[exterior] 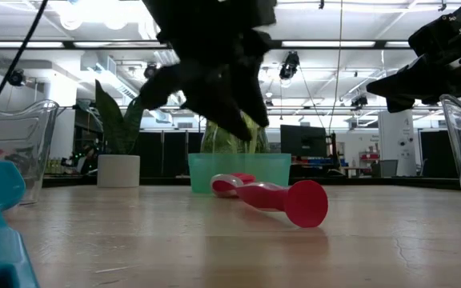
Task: Pick & Place Kitchen Sink Supplies
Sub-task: Put the red toilet brush into the left transparent bin
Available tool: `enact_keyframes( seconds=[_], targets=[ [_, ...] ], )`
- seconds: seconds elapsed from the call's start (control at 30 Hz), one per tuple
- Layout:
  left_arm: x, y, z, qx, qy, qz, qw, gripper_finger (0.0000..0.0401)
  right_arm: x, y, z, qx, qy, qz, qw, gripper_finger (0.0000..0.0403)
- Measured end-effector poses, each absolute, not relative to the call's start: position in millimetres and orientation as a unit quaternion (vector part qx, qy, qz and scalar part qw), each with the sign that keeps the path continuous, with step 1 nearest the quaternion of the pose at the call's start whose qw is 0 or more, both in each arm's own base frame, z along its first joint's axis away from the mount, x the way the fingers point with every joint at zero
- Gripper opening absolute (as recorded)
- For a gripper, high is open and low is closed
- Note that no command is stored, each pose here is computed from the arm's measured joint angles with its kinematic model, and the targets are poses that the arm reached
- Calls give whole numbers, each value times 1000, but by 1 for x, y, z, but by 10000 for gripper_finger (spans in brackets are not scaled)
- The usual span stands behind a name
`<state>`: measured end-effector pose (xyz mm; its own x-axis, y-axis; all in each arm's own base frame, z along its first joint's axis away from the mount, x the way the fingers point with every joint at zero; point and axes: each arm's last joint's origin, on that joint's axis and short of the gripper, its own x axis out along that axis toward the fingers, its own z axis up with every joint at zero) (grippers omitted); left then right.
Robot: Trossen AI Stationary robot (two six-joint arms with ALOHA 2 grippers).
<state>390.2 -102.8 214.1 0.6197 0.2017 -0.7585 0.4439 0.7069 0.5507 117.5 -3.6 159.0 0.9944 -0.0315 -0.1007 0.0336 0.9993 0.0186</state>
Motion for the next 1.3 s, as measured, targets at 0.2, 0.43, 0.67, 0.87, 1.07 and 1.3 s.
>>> enact_keyframes(
  seconds=[0.2,0.43,0.67,0.87,1.07,1.3],
  targets=[
    [399,-103,190,424,504,-102,745,183,117,-4,159,10,50,-16,999,8],
    [410,-102,161,469,528,-123,697,183,117,-4,159,10,50,-16,999,8],
    [415,-95,150,472,538,-125,687,181,117,-4,159,10,49,-16,999,8],
    [415,-92,151,453,538,-150,695,136,117,-4,159,10,50,-16,999,8],
    [415,-91,152,429,537,-190,701,64,117,-4,159,10,50,-16,999,8],
    [416,-90,152,397,544,-174,719,30,117,-4,159,10,50,-16,999,8]
  ],
)
